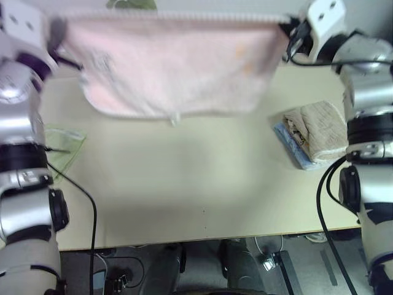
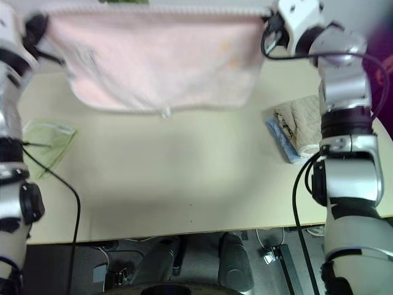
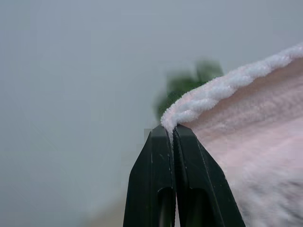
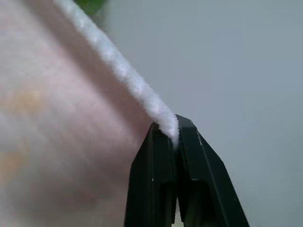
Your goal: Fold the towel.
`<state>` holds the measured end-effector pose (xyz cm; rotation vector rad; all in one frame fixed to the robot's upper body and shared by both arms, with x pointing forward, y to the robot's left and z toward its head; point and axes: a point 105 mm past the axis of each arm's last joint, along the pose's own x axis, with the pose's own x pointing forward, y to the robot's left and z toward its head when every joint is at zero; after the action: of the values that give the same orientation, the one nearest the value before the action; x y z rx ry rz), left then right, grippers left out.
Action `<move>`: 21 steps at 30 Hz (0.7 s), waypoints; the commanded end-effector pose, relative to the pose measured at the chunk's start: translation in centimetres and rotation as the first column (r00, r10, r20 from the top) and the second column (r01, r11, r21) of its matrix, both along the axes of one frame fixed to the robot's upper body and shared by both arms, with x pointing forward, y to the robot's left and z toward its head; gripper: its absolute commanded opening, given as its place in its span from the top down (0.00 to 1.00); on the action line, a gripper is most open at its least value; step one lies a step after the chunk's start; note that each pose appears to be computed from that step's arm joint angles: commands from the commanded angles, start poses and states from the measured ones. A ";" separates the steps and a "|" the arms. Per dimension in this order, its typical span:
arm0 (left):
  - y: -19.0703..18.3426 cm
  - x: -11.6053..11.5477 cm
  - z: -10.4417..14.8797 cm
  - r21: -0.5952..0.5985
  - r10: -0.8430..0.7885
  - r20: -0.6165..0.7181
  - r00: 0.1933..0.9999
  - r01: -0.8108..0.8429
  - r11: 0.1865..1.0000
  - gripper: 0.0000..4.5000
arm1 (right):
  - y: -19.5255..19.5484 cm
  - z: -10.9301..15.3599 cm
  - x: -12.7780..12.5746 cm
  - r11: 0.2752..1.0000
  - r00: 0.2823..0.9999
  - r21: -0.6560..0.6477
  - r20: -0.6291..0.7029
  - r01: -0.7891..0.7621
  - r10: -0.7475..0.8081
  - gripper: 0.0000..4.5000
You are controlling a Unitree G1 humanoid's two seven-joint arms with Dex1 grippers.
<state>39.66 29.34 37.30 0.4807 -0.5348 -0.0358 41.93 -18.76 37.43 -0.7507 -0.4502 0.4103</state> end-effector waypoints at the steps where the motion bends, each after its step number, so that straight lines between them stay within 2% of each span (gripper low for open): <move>1: 2.1 -0.8 -0.9 0.008 -0.014 -0.020 1.000 0.014 1.000 1.00 | 0.0 0.9 -1.8 0.997 0.997 -0.022 0.031 -0.076 0.077 1.00; 4: 2.2 -1.9 -2.9 0.037 -0.099 -0.084 0.992 0.102 0.994 1.00 | 0.9 -0.9 -3.2 0.984 0.985 -0.061 -0.036 -0.170 0.168 1.00; 6: 2.2 -2.9 -5.9 0.060 -0.149 -0.183 0.972 0.162 0.985 1.00 | 1.3 -3.7 -4.0 0.971 0.967 -0.071 -0.135 -0.228 0.217 1.00; 9: 1.4 -6.2 -11.9 0.068 -0.249 -0.391 0.886 0.298 0.952 1.00 | 1.2 -10.1 -6.5 0.942 0.885 -0.076 -0.374 -0.326 0.276 1.00; 11: 0.9 -8.7 -14.9 0.058 -0.276 -0.514 0.812 0.354 0.933 1.00 | 0.6 -13.1 -8.5 0.933 0.822 -0.059 -0.495 -0.356 0.282 1.00; 13: 0.8 -10.9 -17.1 0.011 -0.292 -0.603 0.742 0.374 0.927 1.00 | 0.2 -15.0 -10.0 0.931 0.770 -0.028 -0.572 -0.364 0.284 1.00; 16: 0.2 -14.4 -18.8 -0.107 -0.355 -0.704 0.615 0.402 0.909 1.00 | -0.1 -17.1 -12.4 0.923 0.676 0.043 -0.669 -0.382 0.310 1.00; 21: 0.1 -17.8 -21.2 -0.157 -0.337 -0.814 0.473 0.379 0.912 1.00 | -1.2 -19.4 -16.5 0.900 0.507 0.071 -0.806 -0.429 0.305 1.00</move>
<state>22.22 29.47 15.19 0.3122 0.3472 -0.6696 26.44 -20.31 16.87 -0.5016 0.3339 1.1041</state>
